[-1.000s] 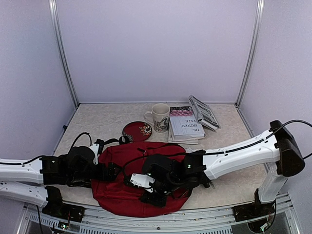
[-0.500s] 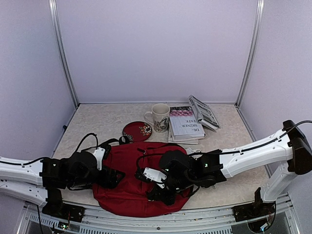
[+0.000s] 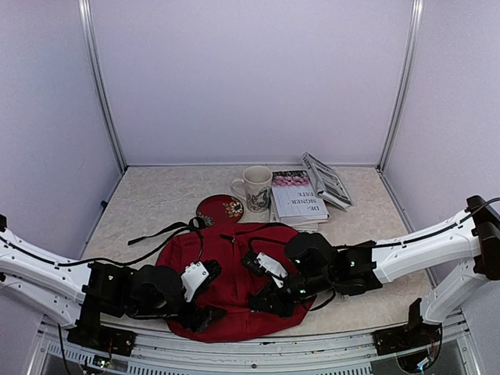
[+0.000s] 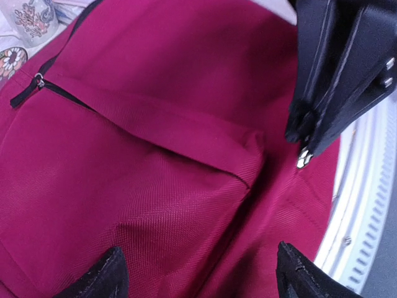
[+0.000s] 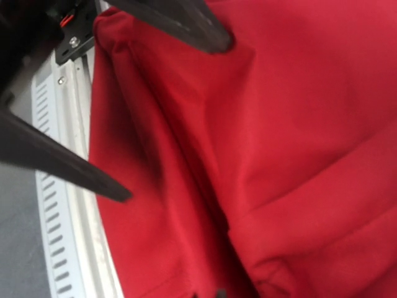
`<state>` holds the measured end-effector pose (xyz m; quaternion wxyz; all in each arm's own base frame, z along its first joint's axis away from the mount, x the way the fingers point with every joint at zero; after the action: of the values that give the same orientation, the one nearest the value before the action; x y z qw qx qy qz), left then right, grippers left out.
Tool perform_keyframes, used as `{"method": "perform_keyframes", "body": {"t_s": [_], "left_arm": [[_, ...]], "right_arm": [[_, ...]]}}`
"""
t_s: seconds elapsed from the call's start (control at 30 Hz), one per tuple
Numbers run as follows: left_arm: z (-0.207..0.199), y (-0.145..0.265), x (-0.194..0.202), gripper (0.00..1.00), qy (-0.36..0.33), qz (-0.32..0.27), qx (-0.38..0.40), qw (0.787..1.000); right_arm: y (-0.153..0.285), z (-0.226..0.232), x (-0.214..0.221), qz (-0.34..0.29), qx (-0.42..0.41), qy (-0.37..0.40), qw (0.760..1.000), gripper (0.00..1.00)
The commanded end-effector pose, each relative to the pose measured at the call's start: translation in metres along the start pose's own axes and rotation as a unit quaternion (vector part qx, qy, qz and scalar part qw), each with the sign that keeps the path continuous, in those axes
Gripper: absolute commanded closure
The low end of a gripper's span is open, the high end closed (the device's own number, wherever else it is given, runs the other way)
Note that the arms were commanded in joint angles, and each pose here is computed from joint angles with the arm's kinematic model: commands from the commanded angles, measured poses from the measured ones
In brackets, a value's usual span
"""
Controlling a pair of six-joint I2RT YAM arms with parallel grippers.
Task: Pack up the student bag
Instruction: Grab the largest pocket of the student bag, then place the largest pocket of the student bag.
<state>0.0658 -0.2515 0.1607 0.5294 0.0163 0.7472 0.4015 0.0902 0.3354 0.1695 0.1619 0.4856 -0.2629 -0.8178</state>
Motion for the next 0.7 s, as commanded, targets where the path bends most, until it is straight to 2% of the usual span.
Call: {"method": "perform_keyframes", "body": {"t_s": [0.0, 0.13, 0.27, 0.4, 0.47, 0.57, 0.67], "left_arm": [[-0.006, -0.009, -0.006, 0.2, -0.038, 0.015, -0.008, 0.999], [-0.008, -0.016, -0.001, 0.19, -0.033, 0.031, -0.006, 0.999], [-0.009, -0.02, 0.002, 0.21, -0.03, 0.035, -0.001, 0.999], [-0.008, -0.021, 0.004, 0.24, -0.028, 0.035, -0.003, 0.999], [-0.008, -0.021, 0.005, 0.25, -0.027, 0.036, -0.003, 0.999], [-0.008, -0.022, 0.006, 0.26, -0.024, 0.037, -0.004, 0.999], [-0.007, -0.022, 0.007, 0.28, -0.021, 0.037, -0.002, 0.999]], "right_arm": [[-0.002, -0.007, 0.007, 0.0, 0.016, -0.017, 1.0, 0.87], [0.003, -0.009, 0.014, -0.005, 0.023, -0.024, 0.999, 0.78], [0.008, -0.009, 0.017, -0.008, 0.023, -0.04, 0.999, 0.77], [0.011, -0.009, 0.022, -0.005, 0.024, -0.045, 0.999, 0.71], [0.012, -0.009, 0.022, -0.011, 0.023, -0.041, 0.999, 0.72], [0.008, -0.006, 0.017, -0.014, 0.007, -0.027, 1.0, 0.8], [0.001, 0.0, 0.009, -0.011, 0.006, -0.01, 1.0, 0.8]]}}
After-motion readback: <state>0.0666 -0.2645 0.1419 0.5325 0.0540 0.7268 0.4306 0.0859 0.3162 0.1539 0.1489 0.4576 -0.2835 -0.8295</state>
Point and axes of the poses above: each gripper's point midway between its finger pads, its own y axis back along the fingers, its own z axis along the line the jaws close on, x = y × z, the point moved 9 cm from there along y, back along the fingers, and after that the axes turned 2 degrees about y, right-handed, at the moved point
